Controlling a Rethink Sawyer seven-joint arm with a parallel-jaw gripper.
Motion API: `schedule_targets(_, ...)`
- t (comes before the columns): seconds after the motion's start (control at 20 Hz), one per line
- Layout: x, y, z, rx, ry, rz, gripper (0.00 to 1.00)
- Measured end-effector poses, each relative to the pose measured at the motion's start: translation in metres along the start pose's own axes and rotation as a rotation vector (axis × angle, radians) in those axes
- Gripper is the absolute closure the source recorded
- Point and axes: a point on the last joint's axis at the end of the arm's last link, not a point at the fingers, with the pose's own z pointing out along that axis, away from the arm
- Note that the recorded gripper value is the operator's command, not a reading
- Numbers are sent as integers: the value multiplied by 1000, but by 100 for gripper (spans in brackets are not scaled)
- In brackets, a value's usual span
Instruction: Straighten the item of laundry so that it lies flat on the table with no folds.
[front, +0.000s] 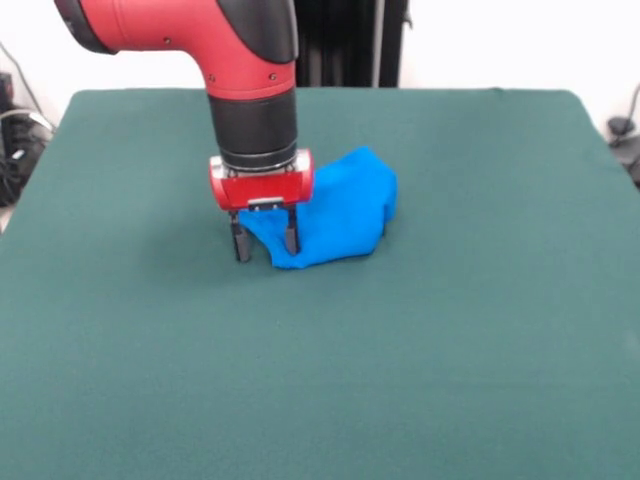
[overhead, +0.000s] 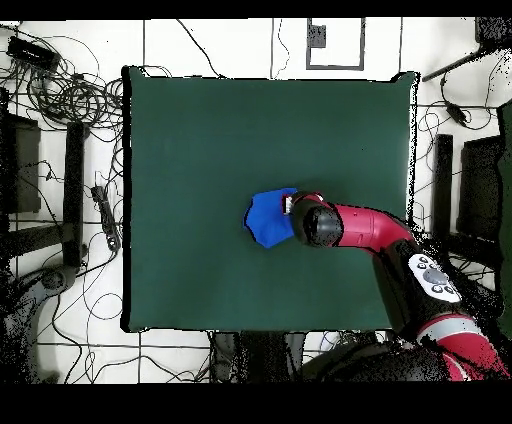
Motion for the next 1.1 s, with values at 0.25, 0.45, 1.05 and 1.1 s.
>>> schedule_targets(0.25,-1,0,0,-4,-2,3,0)
schedule_targets(0.45,-1,-1,1,-14,-6,10,0)
schedule_targets(1.05,-1,-3,1,-37,-14,30,0)
schedule_targets(1.1,-1,-3,1,-38,-15,31,0)
